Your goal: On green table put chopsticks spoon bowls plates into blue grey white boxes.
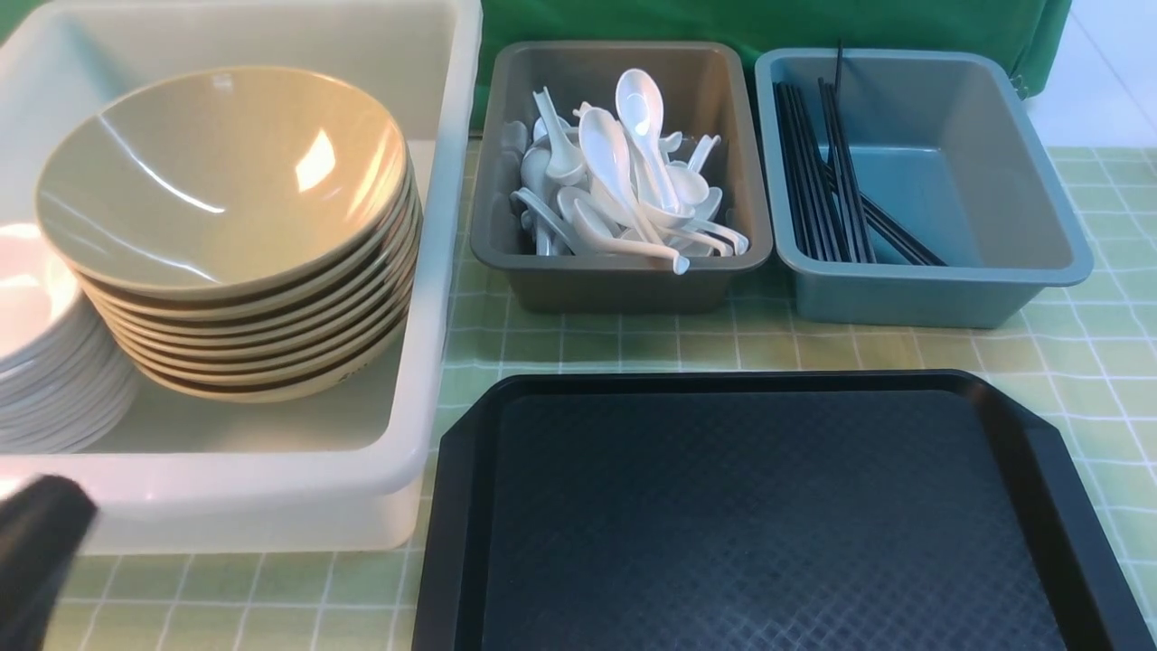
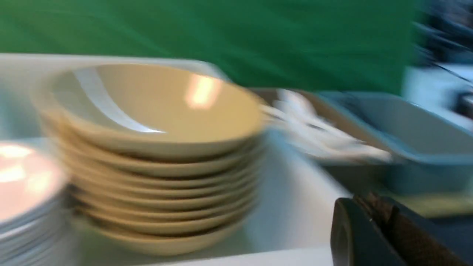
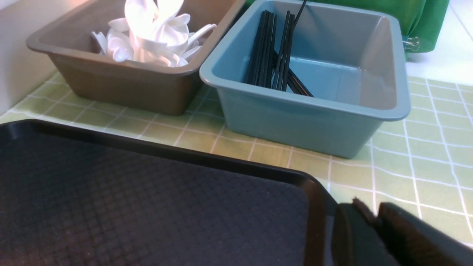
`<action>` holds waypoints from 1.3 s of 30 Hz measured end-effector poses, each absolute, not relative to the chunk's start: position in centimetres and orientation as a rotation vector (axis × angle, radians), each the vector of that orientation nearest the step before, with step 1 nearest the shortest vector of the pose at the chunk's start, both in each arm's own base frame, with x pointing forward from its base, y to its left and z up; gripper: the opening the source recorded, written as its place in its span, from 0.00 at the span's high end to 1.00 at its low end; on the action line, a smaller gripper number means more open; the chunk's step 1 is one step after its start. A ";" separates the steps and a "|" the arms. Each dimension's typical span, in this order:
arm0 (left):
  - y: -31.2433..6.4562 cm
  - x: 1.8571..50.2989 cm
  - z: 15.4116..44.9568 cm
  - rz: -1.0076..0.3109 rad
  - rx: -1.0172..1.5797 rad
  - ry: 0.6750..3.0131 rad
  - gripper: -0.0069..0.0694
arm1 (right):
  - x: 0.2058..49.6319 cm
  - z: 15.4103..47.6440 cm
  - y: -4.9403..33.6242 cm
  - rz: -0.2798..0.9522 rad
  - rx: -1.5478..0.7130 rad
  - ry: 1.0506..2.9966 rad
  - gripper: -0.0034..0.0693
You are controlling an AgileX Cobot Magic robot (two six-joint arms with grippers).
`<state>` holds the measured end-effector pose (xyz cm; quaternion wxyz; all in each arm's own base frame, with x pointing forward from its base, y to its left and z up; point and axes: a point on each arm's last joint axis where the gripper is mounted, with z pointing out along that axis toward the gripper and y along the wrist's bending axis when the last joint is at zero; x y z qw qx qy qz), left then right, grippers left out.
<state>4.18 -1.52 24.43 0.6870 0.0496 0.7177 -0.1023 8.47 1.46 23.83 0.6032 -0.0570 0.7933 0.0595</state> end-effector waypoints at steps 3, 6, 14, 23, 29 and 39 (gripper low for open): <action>-0.6 5.1 21.3 -0.136 -0.008 1.670 0.91 | 8.5 23.8 1.5 0.138 -0.132 1.837 0.81; -0.2 5.4 19.1 -0.048 -0.007 1.734 0.91 | 8.5 23.8 1.5 0.138 -0.132 1.837 0.80; 0.0 5.4 17.6 -0.019 -0.020 1.817 0.91 | 8.5 23.8 1.5 0.139 -0.132 1.837 0.80; 0.0 5.4 17.6 -0.041 -0.035 1.817 0.91 | 8.5 23.8 1.5 0.139 -0.132 1.837 0.79; 0.0 5.4 17.6 -0.040 -0.035 1.817 0.91 | 8.5 23.8 1.5 0.139 -0.132 1.837 0.78; 0.0 5.4 17.6 -0.041 -0.035 1.817 0.91 | 8.3 23.9 1.4 0.133 -0.124 1.829 0.77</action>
